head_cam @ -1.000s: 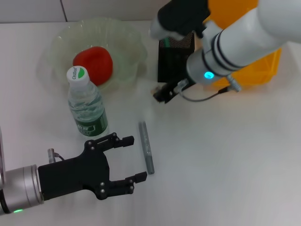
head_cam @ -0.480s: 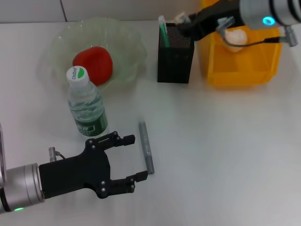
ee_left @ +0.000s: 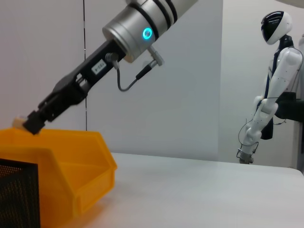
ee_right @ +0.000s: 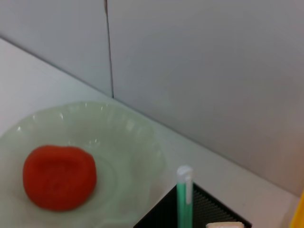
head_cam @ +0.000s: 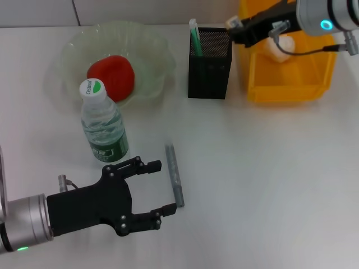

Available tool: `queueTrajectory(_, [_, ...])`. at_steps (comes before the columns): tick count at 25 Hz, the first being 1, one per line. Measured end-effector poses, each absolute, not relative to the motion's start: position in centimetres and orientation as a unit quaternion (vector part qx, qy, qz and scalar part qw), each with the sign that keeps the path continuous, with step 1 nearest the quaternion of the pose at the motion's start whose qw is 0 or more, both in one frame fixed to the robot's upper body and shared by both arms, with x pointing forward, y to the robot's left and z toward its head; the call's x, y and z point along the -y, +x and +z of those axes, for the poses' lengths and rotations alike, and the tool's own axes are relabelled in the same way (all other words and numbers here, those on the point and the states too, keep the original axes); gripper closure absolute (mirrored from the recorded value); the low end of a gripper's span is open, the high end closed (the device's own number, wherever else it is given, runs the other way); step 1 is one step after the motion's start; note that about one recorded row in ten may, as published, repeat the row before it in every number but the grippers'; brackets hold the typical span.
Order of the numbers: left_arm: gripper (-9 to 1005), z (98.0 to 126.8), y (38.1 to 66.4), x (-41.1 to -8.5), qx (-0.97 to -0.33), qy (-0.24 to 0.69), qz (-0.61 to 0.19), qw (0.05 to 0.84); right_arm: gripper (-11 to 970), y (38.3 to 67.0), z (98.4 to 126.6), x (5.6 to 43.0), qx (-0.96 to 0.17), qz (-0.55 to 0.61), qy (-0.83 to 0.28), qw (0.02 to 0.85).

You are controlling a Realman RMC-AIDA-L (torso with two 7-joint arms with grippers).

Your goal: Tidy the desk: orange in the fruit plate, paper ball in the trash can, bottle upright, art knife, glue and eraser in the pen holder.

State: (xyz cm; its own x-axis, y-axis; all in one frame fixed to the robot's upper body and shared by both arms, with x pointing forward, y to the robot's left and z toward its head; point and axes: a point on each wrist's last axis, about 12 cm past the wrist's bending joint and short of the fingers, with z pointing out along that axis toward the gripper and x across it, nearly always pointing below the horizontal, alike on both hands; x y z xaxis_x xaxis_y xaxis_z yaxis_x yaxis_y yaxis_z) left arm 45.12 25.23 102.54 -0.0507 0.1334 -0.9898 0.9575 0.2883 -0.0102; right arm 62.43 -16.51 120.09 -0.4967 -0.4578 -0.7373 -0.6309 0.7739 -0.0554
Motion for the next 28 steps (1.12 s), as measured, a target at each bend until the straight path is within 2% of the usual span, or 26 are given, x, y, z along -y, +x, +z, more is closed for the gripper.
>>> queueTrajectory(6, [184, 102.5, 45.1, -25.2, -0.609, 0.448, -0.394, 0.522, 584, 62.9, 119.4, 16.1, -0.86, 0.111, -0.326, 0.376])
queueTrajectory(15, [184, 102.5, 45.0, -25.3, -0.609, 0.447, -0.396, 0.522, 546, 62.7, 120.3, 16.1, -0.85, 0.11, -0.331, 0.395])
queueTrajectory(17, [184, 102.7, 45.0, -25.3, -0.606, 0.444, -0.4, 0.525, 470, 62.6, 120.5, 16.1, -0.848, 0.111, -0.33, 0.399])
queueTrajectory(19, [184, 102.9, 44.9, -25.4, -0.602, 0.441, -0.404, 0.529, 393, 61.7, 121.3, 16.4, -0.837, 0.122, -0.329, 0.421])
queueTrajectory(23, [184, 103.4, 44.9, -25.4, -0.592, 0.434, -0.418, 0.535, 393, 58.7, 122.2, 17.8, -0.796, 0.178, -0.346, 0.462])
queueTrajectory(28, [184, 104.1, 45.2, -25.3, -0.586, 0.424, -0.442, 0.532, 394, 54.4, 120.2, 21.3, -0.736, 0.288, -0.358, 0.498])
